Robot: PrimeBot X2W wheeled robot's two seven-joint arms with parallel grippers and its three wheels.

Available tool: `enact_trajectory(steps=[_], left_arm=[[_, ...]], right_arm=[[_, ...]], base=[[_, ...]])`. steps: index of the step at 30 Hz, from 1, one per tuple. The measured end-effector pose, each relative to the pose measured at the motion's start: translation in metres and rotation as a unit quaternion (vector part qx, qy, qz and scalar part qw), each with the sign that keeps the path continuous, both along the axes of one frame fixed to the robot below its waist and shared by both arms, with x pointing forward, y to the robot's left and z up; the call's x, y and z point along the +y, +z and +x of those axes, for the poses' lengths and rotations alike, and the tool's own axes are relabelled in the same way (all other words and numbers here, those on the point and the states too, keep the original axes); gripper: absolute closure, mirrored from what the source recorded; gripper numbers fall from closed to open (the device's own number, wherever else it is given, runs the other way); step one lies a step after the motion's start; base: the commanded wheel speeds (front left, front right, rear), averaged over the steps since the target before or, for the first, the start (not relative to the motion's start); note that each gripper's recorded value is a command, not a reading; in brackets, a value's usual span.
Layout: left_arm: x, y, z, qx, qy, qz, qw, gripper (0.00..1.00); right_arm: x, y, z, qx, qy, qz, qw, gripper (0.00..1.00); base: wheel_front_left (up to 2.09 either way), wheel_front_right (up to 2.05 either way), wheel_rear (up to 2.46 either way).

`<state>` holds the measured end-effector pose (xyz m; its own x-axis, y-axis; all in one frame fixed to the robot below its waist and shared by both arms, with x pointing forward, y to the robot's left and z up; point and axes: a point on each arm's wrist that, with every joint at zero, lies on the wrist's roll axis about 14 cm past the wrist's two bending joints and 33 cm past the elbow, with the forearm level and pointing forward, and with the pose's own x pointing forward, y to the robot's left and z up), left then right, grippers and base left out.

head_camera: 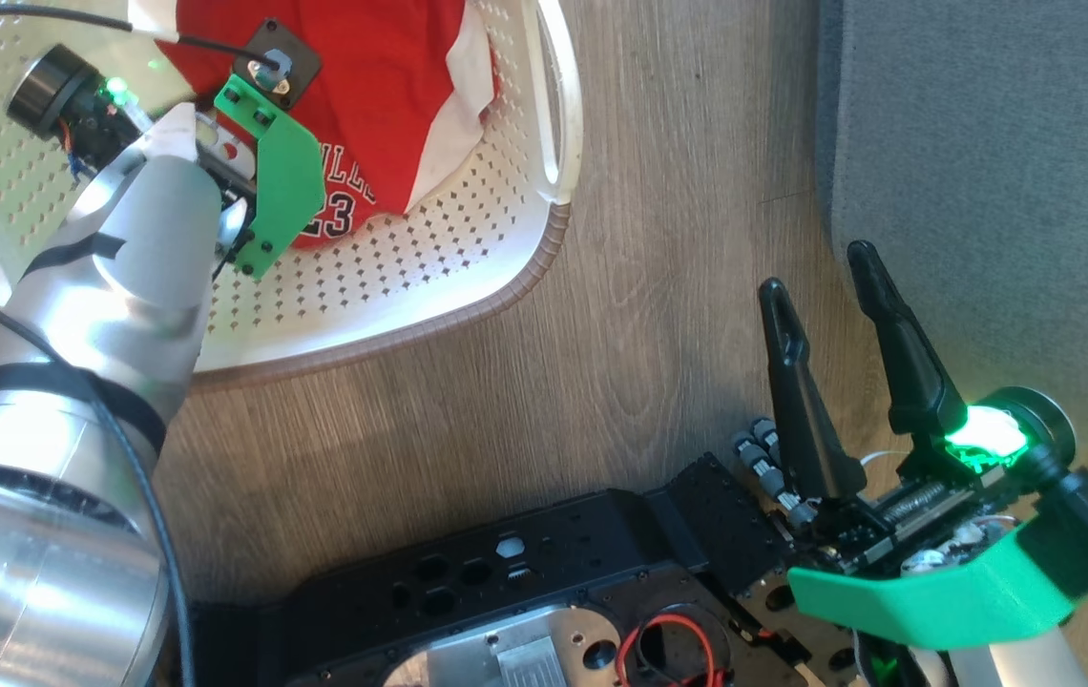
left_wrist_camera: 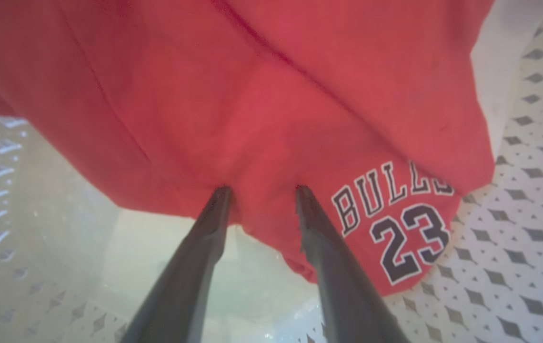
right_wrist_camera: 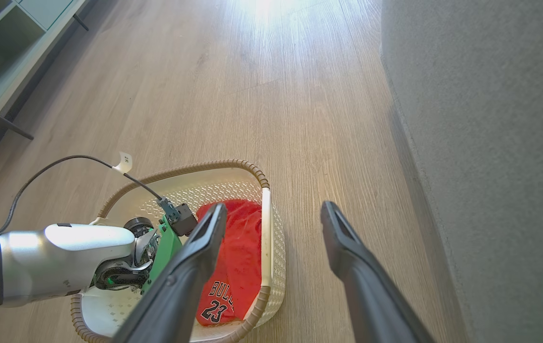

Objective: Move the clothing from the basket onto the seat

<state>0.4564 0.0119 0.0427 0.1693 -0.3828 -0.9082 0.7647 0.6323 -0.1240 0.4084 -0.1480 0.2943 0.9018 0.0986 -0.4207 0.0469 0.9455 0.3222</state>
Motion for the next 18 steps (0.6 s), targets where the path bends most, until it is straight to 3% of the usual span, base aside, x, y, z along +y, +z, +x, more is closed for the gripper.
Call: enact_trajectory(steps=[1,18], left_arm=[[0.0028,-0.0011,-0.0025,0.009,0.0,0.008,1.0,1.0],[0.0117,0.0007,0.005,-0.004,0.026,0.007,1.0,1.0]], right_arm=[[0.0006,0.0003,0.0002,-0.001,0.001,-0.001,1.0,0.0],[0.0044,-0.0007,-0.0015,0.001,0.013,-0.007,1.0,0.0]], base=[[0.0,0.0,0.0],[0.0,0.0,0.0]])
